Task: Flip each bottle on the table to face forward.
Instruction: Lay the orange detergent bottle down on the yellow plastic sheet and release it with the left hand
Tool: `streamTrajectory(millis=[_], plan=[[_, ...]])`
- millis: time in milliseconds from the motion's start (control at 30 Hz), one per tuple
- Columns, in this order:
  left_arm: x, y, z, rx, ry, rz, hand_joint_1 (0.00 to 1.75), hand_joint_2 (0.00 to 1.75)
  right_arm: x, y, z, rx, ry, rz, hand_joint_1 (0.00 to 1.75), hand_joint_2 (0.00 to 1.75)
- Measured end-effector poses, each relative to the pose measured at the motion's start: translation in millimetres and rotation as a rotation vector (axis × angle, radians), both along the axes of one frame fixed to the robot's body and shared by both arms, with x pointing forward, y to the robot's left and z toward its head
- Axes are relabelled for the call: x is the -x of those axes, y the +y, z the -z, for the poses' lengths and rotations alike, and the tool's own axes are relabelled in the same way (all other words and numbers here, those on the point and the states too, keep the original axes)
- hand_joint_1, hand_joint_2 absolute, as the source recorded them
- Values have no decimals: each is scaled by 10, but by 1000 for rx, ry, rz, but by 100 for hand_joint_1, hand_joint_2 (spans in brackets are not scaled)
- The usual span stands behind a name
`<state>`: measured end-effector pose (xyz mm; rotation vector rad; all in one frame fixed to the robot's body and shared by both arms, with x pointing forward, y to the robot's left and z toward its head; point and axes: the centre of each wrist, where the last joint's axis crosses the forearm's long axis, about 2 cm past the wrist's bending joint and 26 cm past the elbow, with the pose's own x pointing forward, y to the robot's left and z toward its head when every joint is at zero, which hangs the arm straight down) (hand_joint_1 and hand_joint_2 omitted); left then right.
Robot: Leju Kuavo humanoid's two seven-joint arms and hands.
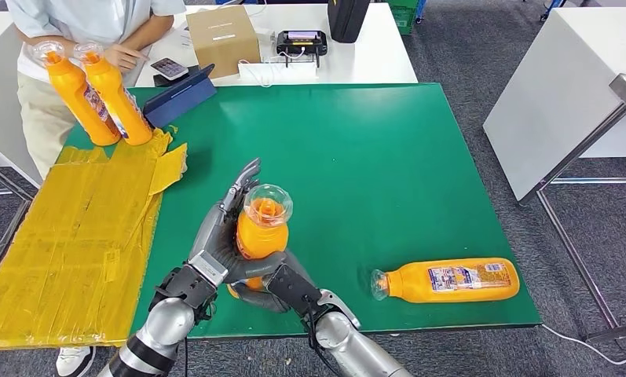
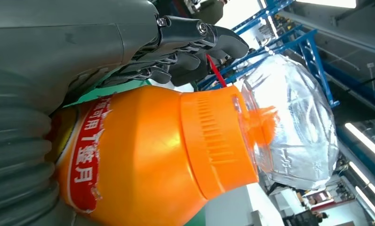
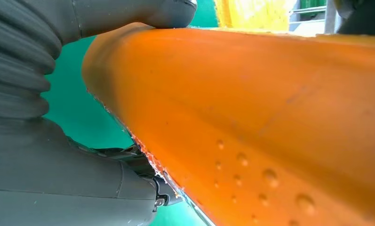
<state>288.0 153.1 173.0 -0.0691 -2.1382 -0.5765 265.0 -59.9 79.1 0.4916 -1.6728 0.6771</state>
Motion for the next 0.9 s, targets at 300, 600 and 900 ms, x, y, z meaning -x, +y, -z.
streamTrajectory(millis=[300,600,900], plan=[[-37,8,52,-21,29,-6,171,175,14,-21,46,24,0,12,175,175],[-81,-2,49,-91,46,10,175,175,31,-72,93,50,-10,37,175,175],[-114,8,39,-103,69,39,175,175,52,-104,97,73,-56,96,175,175]])
